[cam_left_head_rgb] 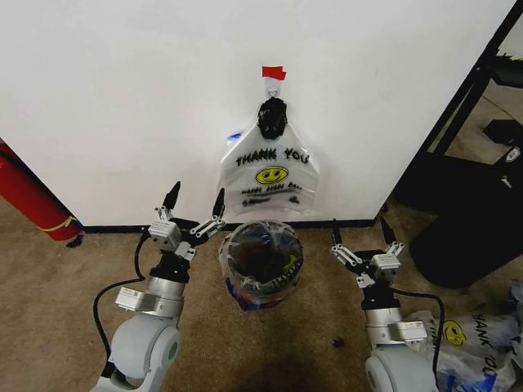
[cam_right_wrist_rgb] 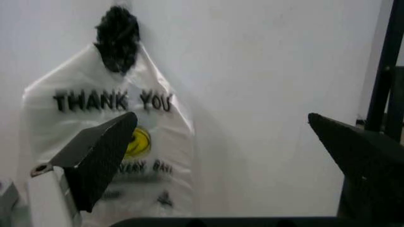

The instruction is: Pick up the garbage bag from the wall and place it over the trash bin.

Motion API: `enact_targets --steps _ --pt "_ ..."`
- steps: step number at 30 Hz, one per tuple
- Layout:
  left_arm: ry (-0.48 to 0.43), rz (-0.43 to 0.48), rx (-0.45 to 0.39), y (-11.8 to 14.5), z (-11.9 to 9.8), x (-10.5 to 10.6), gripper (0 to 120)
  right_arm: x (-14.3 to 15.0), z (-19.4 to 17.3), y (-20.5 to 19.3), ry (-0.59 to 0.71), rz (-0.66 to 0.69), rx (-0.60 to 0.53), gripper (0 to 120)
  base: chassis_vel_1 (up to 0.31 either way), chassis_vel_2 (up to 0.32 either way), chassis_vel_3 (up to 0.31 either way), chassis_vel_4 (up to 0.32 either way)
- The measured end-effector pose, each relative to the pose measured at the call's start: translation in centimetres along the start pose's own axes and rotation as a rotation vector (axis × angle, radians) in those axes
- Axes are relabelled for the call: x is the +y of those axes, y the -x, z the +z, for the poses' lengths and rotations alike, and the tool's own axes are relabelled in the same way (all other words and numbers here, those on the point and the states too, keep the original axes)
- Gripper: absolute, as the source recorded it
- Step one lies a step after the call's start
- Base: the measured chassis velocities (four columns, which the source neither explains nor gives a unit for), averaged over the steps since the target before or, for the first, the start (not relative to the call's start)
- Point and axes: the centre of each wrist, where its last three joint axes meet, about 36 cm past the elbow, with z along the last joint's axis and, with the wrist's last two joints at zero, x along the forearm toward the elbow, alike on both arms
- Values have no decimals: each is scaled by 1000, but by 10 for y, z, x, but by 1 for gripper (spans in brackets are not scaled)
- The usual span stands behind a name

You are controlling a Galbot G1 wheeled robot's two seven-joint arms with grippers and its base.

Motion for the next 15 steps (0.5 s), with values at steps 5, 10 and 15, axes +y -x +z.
enact_targets --steps 5,10,15 --pt "31 6 13 -6 8 9 100 6 8 0 -3 21 82 100 0 0 0 0" --pt "32 5 20 -10 15 7 100 8 19 4 -8 -6 140 100 0 0 0 0" --pt "33 10 26 -11 18 6 100 7 18 12 -12 -61 192 100 0 0 0 0"
